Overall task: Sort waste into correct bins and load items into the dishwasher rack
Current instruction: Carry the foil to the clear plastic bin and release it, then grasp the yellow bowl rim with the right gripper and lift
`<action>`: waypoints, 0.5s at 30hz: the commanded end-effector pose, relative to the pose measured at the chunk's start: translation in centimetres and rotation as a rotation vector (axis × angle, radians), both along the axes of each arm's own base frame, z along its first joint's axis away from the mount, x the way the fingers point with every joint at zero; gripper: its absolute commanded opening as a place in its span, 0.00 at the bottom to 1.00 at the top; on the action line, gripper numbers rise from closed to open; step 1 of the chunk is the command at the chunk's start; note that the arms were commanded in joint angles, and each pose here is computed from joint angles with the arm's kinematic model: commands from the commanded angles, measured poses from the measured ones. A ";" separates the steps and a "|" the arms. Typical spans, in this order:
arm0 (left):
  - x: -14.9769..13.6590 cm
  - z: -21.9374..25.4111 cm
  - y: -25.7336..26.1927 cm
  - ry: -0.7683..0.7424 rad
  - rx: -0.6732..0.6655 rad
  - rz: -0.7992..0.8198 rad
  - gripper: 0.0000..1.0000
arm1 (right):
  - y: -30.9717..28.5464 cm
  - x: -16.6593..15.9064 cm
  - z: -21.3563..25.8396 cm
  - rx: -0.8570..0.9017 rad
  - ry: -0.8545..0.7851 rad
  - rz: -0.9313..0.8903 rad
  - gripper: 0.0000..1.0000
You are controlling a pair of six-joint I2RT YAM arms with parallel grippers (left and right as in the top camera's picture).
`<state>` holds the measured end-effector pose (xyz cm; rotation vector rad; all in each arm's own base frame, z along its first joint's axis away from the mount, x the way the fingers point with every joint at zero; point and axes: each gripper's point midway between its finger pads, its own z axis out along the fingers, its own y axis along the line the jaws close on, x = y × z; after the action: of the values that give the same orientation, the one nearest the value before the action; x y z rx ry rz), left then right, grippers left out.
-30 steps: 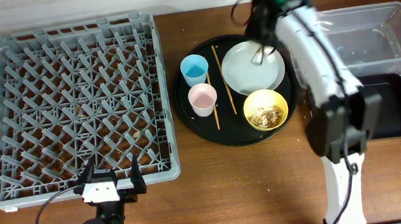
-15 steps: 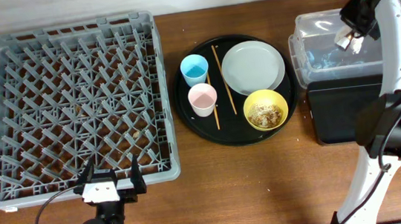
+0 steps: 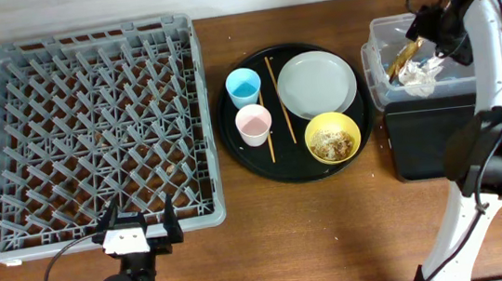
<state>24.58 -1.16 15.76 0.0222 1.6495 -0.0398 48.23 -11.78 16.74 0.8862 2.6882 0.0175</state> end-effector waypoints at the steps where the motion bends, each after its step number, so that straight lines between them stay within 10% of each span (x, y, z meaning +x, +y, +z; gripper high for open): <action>1: 0.0 -0.2 -0.2 0.002 0.008 -0.011 0.99 | 5.7 -1.6 10.0 0.080 -0.194 0.247 0.88; 7: 0.0 -0.2 -0.2 0.002 0.008 -0.011 0.99 | 14.5 -6.7 12.4 0.042 -0.109 0.503 0.90; 15: 0.0 -0.2 -0.2 0.002 0.008 -0.011 0.99 | 22.9 -9.5 4.2 0.014 0.140 0.657 0.88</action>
<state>24.58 -1.17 15.76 0.0225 1.6495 -0.0402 39.33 9.84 25.19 -0.0134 2.8848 0.2157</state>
